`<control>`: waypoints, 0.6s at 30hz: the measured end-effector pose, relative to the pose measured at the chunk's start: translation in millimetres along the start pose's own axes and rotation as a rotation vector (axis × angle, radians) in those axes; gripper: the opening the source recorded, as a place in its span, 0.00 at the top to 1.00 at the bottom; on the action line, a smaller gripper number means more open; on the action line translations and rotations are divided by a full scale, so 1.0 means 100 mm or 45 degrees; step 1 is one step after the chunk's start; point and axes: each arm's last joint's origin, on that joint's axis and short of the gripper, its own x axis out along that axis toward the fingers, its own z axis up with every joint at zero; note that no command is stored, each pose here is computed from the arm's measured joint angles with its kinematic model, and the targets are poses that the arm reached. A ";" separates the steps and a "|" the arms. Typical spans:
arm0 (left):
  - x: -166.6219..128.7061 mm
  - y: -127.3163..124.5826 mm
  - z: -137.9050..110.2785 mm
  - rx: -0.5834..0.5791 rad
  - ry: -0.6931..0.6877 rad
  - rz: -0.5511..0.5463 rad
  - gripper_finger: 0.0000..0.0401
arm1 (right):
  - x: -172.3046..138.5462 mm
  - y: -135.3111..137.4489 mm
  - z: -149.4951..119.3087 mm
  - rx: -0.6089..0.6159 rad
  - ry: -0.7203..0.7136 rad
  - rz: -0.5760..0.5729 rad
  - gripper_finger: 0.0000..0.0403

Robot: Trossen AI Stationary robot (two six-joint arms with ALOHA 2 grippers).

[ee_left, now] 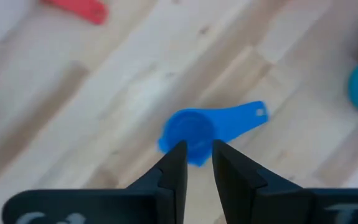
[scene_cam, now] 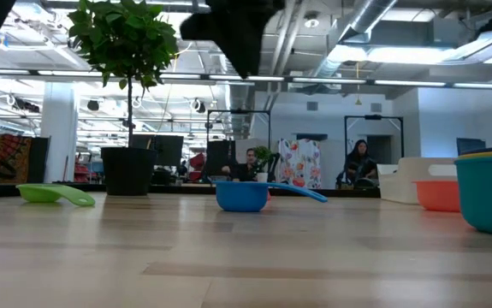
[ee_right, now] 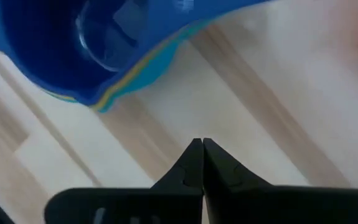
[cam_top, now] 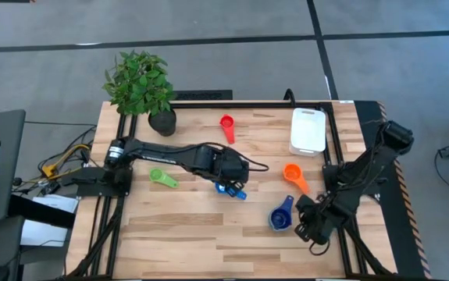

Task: Nest measuring cups in basket
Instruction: Stack the dark blue measuring cup on the yellow measuring cup

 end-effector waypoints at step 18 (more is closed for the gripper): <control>0.03 0.11 -0.42 0.233 0.201 0.296 0.85 | 0.18 0.69 0.67 -0.147 -0.152 0.344 0.95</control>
